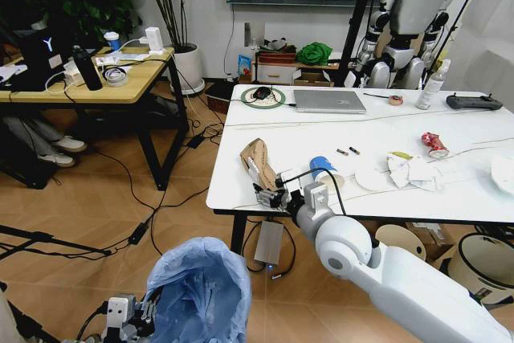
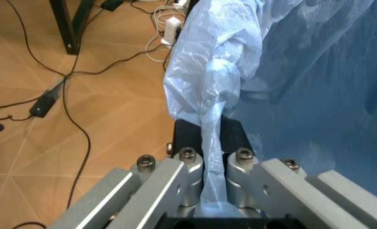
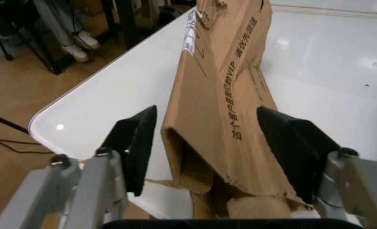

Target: Pick up the trash bin and place the trash from the table into it.

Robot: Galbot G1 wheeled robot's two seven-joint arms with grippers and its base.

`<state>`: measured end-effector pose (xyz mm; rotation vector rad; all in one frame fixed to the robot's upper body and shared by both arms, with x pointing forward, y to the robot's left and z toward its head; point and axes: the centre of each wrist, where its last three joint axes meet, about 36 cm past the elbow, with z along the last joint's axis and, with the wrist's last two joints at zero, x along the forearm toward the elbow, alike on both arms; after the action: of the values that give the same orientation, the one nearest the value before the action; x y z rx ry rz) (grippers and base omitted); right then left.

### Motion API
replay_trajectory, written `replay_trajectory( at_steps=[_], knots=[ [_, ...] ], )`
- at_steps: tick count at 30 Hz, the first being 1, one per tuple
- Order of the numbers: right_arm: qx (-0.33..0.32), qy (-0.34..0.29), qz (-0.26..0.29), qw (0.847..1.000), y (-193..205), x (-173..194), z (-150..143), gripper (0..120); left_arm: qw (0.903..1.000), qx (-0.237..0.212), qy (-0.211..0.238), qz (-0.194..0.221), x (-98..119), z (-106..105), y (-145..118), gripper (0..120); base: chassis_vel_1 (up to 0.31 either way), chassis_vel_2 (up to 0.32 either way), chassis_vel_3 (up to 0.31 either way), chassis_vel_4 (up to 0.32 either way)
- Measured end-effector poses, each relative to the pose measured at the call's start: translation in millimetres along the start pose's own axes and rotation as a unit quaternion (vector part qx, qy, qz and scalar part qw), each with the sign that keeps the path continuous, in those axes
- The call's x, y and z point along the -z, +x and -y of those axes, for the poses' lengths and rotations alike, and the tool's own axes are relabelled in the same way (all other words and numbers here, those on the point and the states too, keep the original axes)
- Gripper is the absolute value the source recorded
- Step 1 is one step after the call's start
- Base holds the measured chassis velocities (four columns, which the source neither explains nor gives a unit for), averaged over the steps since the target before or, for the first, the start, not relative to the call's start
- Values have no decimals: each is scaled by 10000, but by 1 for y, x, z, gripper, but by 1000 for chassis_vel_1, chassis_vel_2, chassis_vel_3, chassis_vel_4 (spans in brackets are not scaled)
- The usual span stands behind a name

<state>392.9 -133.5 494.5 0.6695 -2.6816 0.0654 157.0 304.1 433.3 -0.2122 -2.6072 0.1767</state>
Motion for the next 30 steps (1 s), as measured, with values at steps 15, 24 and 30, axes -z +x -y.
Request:
replay_trajectory(
  at_steps=[15,24,30],
  knots=[
    [11,-135,43,9999,10,-9,3,4,10000,-14,21,-8,-1,1,-1,0,0,0,0,0],
    [37,-327,376,9988,10,-4,14,0,10000,-91,28,-13,2,5,-1,0,0,0,0,0],
    [203,-424,1088,9929,36,14,43,0,9996,-299,-18,14,14,13,0,0,0,0,0,0]
  ],
)
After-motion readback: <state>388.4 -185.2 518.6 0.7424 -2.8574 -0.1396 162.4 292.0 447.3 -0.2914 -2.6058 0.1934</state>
